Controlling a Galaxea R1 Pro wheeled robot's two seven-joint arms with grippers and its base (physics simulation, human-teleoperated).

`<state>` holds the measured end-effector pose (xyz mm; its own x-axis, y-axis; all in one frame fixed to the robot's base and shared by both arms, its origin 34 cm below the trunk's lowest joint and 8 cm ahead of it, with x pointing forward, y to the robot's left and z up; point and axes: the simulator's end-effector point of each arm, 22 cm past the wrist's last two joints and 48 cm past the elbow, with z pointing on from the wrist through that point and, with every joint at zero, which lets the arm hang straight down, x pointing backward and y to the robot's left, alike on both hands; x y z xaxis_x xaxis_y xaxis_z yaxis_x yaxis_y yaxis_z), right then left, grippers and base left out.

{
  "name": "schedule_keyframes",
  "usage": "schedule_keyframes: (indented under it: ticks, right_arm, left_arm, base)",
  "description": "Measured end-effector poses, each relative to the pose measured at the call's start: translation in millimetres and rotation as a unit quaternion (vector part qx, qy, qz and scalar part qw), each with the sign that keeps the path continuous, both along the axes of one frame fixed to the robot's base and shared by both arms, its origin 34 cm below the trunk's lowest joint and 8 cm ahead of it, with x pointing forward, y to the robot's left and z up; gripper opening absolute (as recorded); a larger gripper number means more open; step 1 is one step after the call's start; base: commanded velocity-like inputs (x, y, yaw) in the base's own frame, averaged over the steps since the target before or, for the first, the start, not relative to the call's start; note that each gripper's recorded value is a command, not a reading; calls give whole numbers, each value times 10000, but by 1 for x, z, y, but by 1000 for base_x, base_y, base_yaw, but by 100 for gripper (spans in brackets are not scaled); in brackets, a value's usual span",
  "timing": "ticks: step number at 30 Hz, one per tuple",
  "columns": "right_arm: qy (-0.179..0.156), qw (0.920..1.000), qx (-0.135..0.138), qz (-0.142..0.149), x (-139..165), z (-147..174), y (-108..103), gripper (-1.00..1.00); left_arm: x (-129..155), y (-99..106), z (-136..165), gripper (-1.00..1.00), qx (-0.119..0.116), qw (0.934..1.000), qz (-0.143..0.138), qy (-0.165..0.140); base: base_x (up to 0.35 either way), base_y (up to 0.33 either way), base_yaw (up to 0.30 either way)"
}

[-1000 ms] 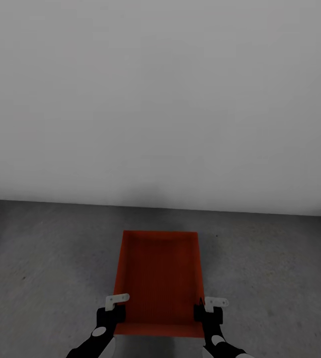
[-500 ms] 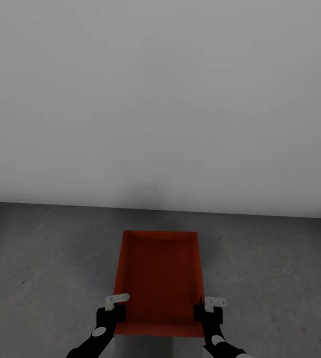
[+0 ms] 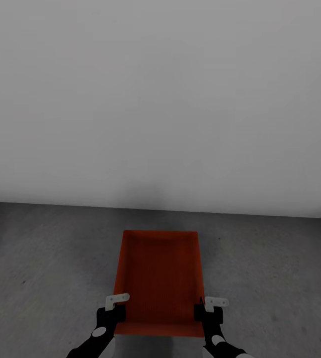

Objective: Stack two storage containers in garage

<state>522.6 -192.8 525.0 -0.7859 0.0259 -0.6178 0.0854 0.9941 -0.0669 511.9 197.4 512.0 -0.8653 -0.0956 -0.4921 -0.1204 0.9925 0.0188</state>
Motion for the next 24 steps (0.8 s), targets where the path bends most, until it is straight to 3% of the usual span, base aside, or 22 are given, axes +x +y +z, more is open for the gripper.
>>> schedule_keyframes:
  ticks: [24]
  right_arm:
    - [36, 10000, -11, 22, 0, -12, -1, -100]
  left_arm:
    - [-1, -1, -12, -100, 5, 10000, 14, 39]
  base:
    - [0, 0, 0]
